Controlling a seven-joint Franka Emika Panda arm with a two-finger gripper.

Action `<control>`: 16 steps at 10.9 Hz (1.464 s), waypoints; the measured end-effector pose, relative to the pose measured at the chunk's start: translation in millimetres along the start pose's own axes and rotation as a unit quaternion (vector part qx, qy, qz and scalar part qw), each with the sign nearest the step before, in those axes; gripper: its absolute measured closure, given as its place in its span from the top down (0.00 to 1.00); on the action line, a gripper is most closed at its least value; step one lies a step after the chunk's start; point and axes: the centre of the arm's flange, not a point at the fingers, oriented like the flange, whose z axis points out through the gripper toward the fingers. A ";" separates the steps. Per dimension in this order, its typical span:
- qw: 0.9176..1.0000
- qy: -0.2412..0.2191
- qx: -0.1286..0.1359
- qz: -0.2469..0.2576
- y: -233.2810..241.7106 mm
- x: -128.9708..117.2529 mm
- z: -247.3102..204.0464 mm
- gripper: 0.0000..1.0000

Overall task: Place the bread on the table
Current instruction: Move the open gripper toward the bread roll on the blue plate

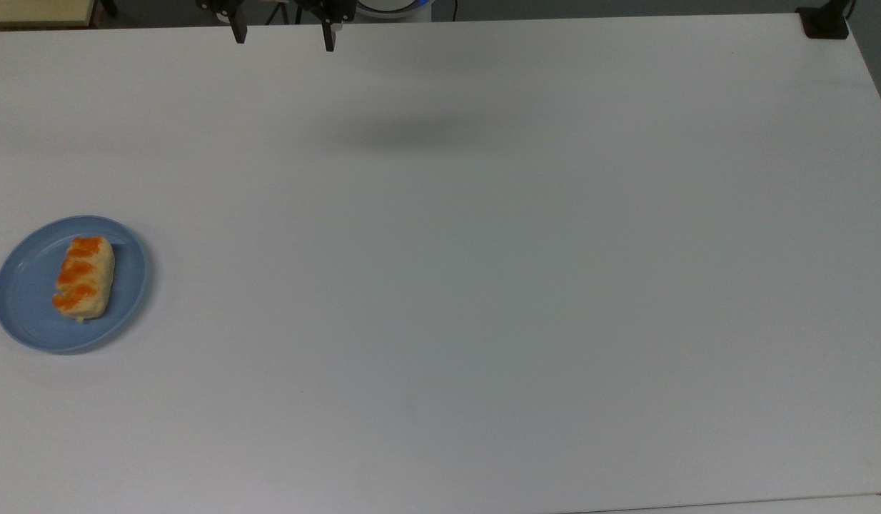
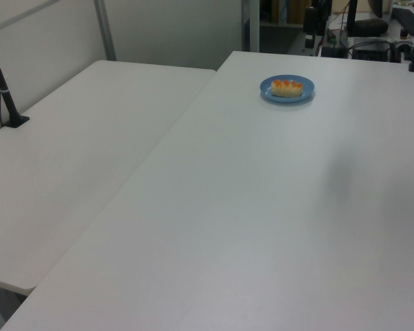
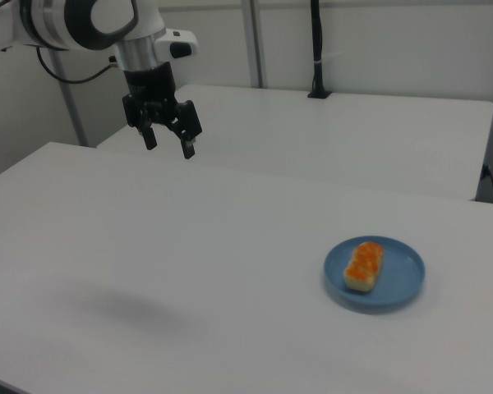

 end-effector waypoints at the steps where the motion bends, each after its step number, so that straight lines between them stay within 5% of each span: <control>1: 1.000 0.000 0.000 0.000 0.3 0.0 -0.1 1.00; 16: 1.000 0.006 -0.012 0.016 38.6 -0.8 -3.1 1.00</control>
